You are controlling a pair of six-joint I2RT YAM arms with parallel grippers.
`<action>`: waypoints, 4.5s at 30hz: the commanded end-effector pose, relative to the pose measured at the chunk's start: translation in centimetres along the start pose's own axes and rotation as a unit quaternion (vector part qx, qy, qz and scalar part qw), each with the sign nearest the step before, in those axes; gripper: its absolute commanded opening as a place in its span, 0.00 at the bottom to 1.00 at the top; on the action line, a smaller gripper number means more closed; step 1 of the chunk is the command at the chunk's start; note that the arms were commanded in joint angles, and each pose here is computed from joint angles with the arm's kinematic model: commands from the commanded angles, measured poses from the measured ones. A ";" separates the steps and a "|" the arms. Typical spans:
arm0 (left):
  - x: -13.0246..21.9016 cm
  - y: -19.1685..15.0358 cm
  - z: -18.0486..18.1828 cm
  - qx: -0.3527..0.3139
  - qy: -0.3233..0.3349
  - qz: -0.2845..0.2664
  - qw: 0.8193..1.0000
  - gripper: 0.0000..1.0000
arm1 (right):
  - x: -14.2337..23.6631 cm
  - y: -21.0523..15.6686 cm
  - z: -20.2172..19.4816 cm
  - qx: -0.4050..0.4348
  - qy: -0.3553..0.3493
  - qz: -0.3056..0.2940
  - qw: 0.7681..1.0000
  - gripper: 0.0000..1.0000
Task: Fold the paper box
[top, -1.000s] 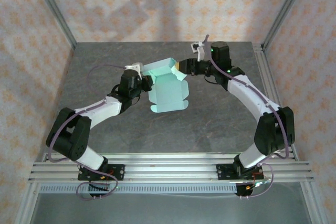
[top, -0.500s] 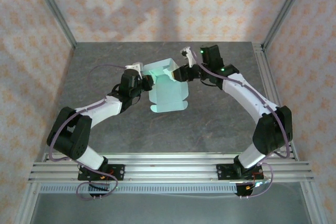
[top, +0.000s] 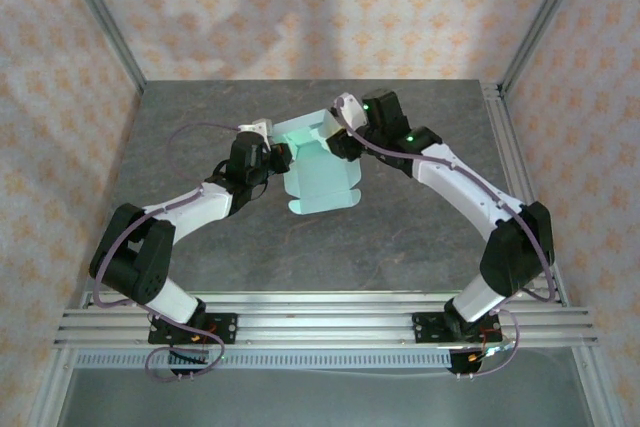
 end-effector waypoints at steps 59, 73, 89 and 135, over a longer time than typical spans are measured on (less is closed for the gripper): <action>0.7 1.4 -1.4 -0.006 -0.028 -0.015 0.999 0.00 | -3.3 4.7 -4.6 0.098 -0.375 -0.044 0.921 0.26; 0.6 1.5 -1.2 0.000 -0.023 -0.016 1.000 0.00 | -3.1 4.5 -4.9 0.125 -0.484 -0.030 0.866 0.00; 0.7 1.5 -1.1 0.002 -0.017 -0.015 1.000 0.00 | -3.4 4.4 -5.0 0.086 -0.503 -0.039 0.859 0.00; 0.7 0.7 2.4 0.006 0.109 0.073 0.991 0.00 | 4.1 1.3 -3.5 -0.072 -0.194 -0.146 0.967 0.70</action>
Point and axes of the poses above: each hand's point on the last joint's axis, 136 mm out from that joint toward the fingers, its own x axis back along the fingers, its own z axis along the line the jaws close on, y = z × x, the point moved 4 cm from there along x, back along the fingers, and after that the axes turned 2 degrees about -x, right-handed, at the moved point
